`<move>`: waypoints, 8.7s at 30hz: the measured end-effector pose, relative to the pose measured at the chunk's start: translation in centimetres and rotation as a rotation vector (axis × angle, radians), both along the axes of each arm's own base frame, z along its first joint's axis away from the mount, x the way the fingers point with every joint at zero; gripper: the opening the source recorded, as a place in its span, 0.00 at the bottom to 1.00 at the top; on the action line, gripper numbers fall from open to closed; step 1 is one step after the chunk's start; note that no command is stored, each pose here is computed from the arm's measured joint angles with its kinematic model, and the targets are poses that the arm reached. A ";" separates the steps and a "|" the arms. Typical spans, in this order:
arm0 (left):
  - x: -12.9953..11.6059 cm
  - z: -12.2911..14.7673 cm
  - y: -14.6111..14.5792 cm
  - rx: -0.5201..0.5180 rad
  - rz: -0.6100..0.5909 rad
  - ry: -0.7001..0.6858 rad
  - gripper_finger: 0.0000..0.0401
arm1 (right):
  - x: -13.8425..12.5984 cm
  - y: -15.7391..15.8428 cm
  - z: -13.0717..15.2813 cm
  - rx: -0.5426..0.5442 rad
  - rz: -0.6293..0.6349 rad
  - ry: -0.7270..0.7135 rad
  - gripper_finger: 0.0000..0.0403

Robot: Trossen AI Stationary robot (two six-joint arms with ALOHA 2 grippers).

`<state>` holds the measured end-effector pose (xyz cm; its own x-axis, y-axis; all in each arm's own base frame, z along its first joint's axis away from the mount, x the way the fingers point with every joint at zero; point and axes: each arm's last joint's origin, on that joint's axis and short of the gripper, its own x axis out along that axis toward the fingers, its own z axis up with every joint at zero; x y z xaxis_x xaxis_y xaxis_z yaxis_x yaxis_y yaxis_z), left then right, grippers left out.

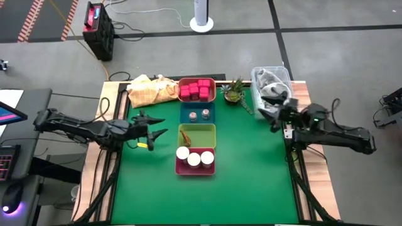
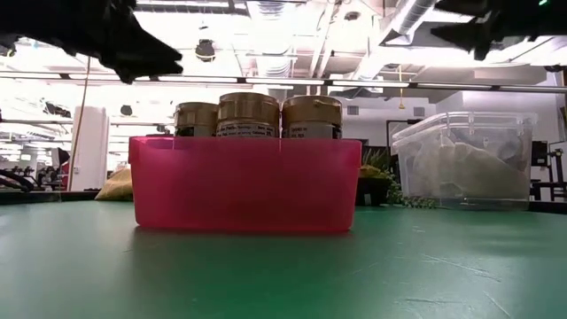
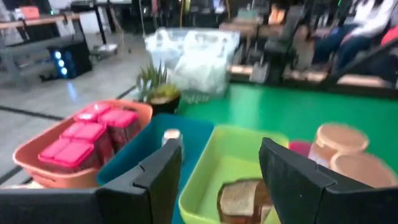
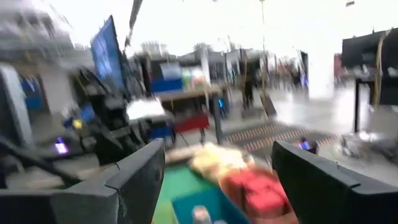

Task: Sort spices by type
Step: Return to Home Position

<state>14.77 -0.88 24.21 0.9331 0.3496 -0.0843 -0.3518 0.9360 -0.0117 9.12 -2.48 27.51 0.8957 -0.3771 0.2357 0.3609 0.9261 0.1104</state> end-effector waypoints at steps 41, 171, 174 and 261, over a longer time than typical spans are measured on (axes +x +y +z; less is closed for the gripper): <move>-4.8 -4.3 -0.1 -0.078 -0.045 -0.019 0.51 | -4.7 3.0 1.5 -0.329 0.370 0.027 0.80; -5.2 -6.7 -0.2 0.265 -0.162 0.078 0.51 | 0.6 4.0 -10.7 -0.357 0.401 0.272 0.80; -5.2 -6.7 -0.2 0.265 -0.162 0.078 0.51 | 0.6 4.0 -10.7 -0.357 0.401 0.272 0.80; -5.2 -6.7 -0.2 0.265 -0.162 0.078 0.51 | 0.6 4.0 -10.7 -0.357 0.401 0.272 0.80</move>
<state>9.54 -1.06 17.50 0.9727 0.2167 -0.0836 -0.1884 0.9467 0.2613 9.68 1.52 16.78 0.9976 0.0627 0.0282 -0.0524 0.9585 -0.2802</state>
